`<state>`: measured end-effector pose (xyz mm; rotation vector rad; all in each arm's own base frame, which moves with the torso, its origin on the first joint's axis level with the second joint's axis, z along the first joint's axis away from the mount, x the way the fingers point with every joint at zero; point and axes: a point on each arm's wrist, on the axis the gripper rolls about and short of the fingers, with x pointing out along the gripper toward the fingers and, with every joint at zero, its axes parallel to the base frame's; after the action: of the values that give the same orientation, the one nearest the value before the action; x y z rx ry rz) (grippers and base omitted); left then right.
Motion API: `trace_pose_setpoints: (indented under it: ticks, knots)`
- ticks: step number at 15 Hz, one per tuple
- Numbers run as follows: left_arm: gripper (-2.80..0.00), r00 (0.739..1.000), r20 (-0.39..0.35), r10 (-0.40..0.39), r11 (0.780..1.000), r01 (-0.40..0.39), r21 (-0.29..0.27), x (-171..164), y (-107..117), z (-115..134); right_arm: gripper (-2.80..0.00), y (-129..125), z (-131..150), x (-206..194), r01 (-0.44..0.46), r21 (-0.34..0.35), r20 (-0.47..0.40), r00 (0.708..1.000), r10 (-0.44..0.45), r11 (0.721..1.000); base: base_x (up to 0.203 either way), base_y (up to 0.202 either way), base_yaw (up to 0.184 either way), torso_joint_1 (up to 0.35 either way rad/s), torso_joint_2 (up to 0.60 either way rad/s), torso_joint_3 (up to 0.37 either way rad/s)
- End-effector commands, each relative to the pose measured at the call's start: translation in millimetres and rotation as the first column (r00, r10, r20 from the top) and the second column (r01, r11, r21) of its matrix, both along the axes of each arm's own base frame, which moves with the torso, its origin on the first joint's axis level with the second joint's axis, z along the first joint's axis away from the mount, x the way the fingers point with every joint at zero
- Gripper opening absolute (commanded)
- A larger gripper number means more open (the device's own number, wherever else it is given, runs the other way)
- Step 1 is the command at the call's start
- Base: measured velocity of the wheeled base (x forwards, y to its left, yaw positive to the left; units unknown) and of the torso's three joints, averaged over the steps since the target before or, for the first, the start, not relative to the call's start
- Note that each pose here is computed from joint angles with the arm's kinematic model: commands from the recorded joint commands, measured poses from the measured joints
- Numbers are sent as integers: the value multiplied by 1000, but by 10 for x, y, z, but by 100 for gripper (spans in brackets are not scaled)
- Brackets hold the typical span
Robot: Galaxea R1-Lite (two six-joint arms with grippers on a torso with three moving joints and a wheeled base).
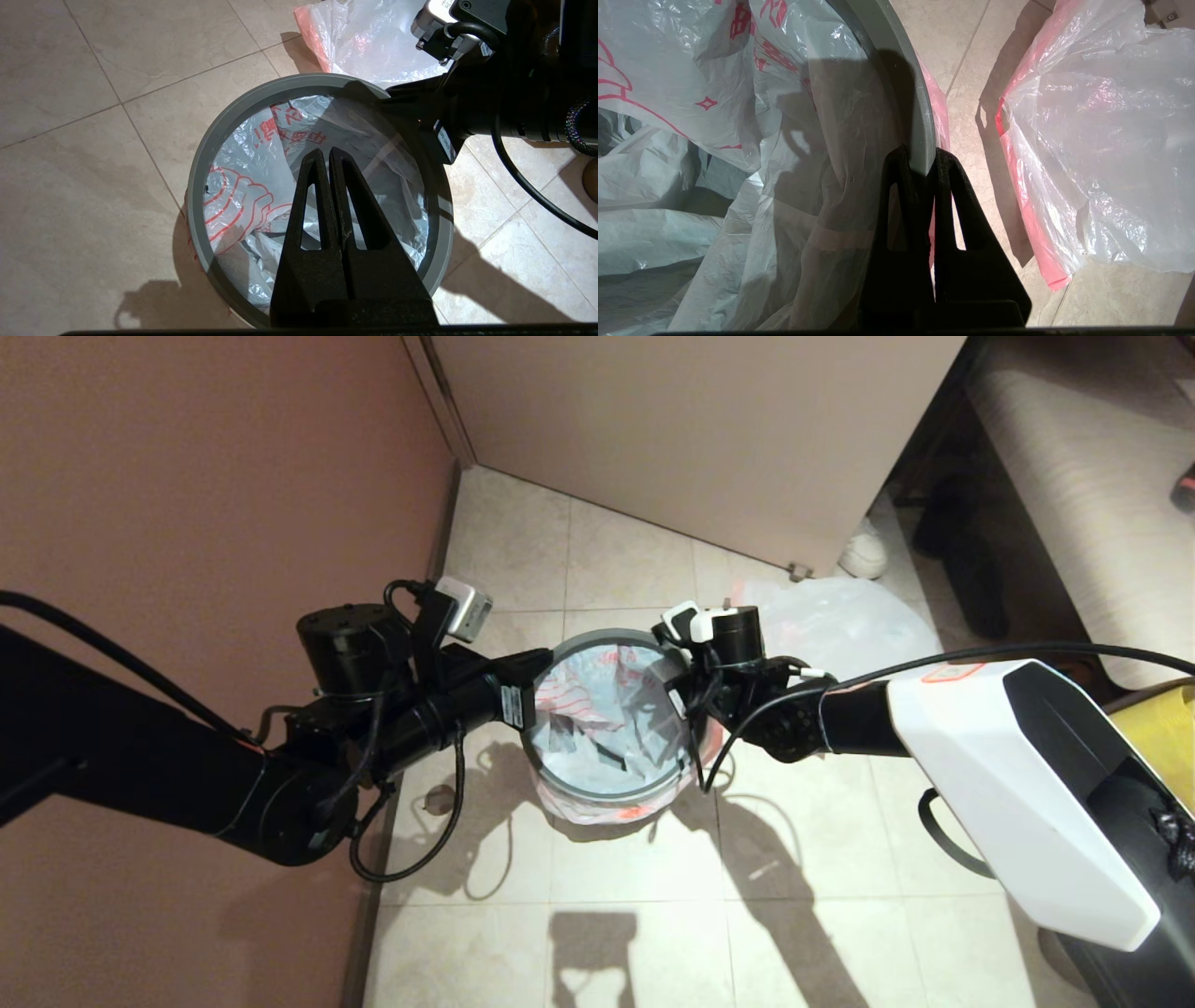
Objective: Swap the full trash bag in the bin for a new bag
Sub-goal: Place the trash can ring on the trash can
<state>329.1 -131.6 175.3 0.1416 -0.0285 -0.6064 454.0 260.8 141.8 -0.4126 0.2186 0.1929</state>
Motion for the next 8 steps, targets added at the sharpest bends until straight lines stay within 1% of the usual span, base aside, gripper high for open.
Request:
trace_pose_setpoints:
  ticks: [1, 8]
  knots:
    - [-280, 1000, -2, -4, 1000, 4, 3, 6, -14, -24, -280, -13, -21, 14, 3, -5, -3, 1000, -3, 1000, 0, 0, 0, 0, 0, 0]
    - [-280, 1000, -3, -4, 1000, 4, 3, 9, -15, -29, -280, 58, -239, 36, -11, -25, -38, 999, 10, 1000, 0, 0, 0, 0, 0, 0]
